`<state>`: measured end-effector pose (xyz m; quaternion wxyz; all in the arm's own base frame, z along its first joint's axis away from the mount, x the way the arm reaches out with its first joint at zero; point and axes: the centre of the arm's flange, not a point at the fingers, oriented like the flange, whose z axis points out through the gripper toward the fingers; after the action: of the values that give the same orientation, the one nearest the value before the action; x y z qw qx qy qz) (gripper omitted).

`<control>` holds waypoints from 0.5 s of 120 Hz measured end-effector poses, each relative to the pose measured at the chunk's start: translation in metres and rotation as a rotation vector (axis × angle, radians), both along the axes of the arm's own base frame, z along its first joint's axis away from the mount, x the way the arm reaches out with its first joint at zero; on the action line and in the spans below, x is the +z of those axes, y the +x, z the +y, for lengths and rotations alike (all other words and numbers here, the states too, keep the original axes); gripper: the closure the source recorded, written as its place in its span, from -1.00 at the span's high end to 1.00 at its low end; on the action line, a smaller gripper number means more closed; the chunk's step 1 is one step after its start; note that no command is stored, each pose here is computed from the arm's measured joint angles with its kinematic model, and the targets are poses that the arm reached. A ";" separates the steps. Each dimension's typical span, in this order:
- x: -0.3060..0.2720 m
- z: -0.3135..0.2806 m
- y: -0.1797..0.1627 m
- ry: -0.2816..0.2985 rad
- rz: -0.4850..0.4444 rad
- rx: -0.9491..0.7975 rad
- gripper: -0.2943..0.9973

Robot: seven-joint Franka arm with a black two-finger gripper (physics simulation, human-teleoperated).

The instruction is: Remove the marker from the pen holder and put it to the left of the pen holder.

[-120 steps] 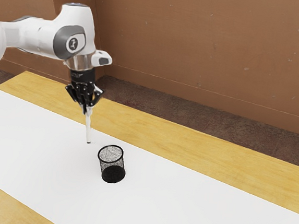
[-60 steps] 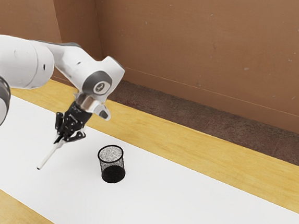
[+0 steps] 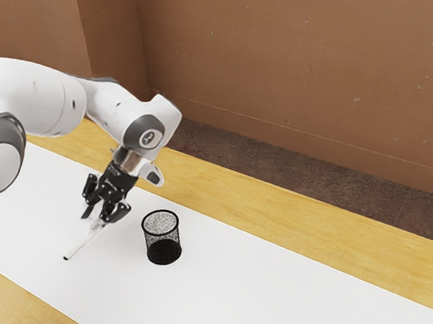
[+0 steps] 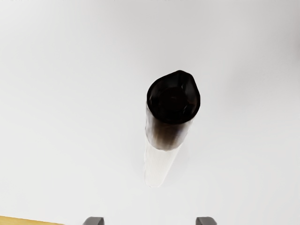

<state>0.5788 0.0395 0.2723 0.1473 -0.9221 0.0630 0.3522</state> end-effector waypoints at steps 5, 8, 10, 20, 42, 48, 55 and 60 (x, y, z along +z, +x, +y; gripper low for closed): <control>0.000 -0.001 0.000 -0.007 0.000 -0.003 -0.03; 0.001 -0.001 0.000 -0.011 -0.002 -0.005 0.03; 0.008 -0.001 0.002 -0.016 -0.014 -0.006 0.07; 0.193 -0.002 0.006 -0.127 -0.386 0.018 0.22; 0.367 0.010 -0.034 -0.220 -0.716 0.057 0.41; 0.368 0.017 -0.038 -0.223 -0.703 0.074 0.44; 0.364 0.025 -0.040 -0.222 -0.685 0.094 0.46; 0.359 0.030 -0.041 -0.221 -0.669 0.108 0.48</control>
<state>0.5382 0.0699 0.6317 0.0403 -0.9988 0.0002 0.0292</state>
